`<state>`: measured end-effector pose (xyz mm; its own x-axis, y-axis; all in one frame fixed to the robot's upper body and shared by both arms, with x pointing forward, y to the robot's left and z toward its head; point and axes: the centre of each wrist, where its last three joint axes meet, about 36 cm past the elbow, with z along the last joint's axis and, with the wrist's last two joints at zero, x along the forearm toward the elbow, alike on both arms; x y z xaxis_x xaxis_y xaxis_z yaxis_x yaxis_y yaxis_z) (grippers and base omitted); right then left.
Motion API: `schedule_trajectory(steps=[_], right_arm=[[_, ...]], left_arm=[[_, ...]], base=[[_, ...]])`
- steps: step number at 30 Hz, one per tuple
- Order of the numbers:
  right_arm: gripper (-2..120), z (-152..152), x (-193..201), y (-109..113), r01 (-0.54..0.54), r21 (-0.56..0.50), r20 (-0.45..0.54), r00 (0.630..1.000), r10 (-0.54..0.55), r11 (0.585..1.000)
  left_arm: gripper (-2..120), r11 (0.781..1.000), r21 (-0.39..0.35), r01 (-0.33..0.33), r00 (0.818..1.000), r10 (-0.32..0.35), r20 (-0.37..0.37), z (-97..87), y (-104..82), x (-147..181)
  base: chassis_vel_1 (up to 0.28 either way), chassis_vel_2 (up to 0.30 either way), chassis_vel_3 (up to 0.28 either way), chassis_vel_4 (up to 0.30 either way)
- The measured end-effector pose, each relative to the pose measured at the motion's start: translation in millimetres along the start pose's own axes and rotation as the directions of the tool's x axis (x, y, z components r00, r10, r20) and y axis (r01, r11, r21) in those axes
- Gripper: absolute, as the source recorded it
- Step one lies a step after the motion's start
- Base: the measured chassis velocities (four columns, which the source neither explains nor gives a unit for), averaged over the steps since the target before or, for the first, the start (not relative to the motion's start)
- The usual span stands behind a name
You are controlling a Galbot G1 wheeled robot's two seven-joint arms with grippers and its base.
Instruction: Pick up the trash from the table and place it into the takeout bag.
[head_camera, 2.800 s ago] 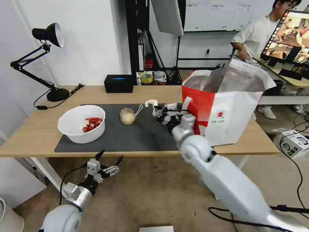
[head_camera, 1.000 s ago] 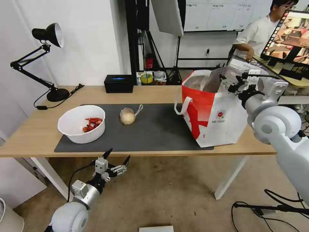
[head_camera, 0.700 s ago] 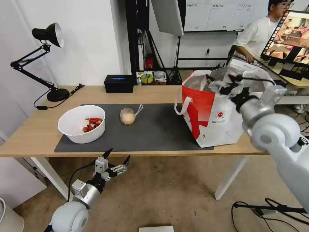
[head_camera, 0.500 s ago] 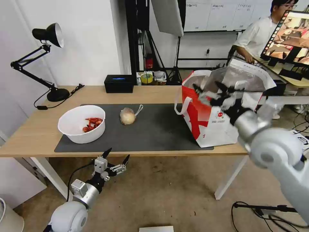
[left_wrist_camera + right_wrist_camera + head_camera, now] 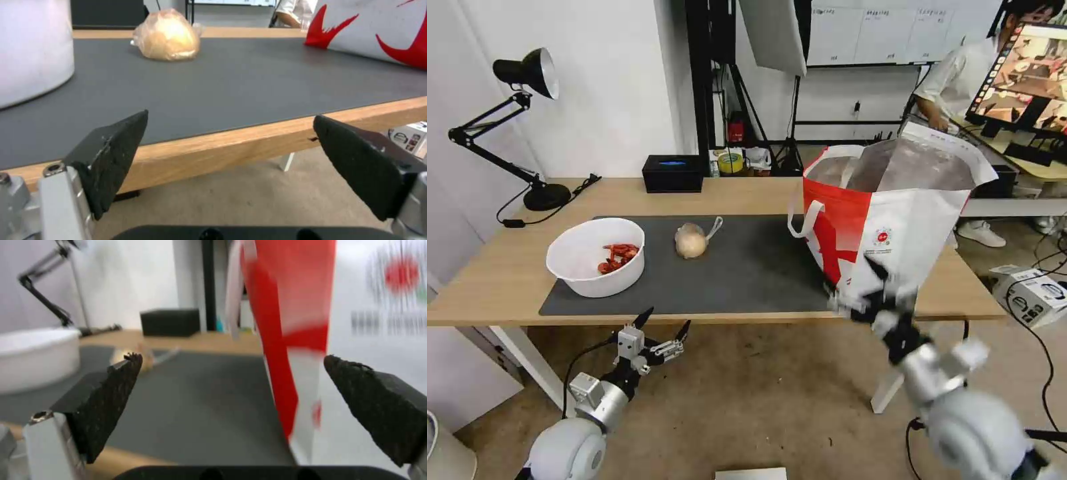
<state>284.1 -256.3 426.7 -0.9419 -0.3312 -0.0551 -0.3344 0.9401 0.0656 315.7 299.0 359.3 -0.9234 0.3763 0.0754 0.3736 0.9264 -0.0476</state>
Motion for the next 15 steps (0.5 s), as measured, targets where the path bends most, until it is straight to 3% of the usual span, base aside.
schedule_trajectory(steps=[3,7,15], right_arm=[[100,36.5,15.7,12.1,-0.035,-0.02,-0.046,0.998,0.034,0.999],[100,58.9,21.2,19.4,-0.053,-0.033,-0.072,0.996,0.05,0.998],[100,67.7,19.5,28.0,-0.052,-0.052,-0.083,0.995,0.047,0.997]], left_arm=[[100,1.0,0.001,0.003,1.0,-0.003,-0.005,1.8,-0.1,2.9],[100,1.0,0.0,0.006,1.0,-0.006,-0.008,3.9,-0.8,5.8],[100,1.0,-0.003,0.012,1.0,-0.012,-0.01,7.0,-2.0,10.2]], base=[[0.0,0.0,0.0,0.0],[0.0,0.0,0.0,0.0],[0.0,0.0,0.0,0.0]])
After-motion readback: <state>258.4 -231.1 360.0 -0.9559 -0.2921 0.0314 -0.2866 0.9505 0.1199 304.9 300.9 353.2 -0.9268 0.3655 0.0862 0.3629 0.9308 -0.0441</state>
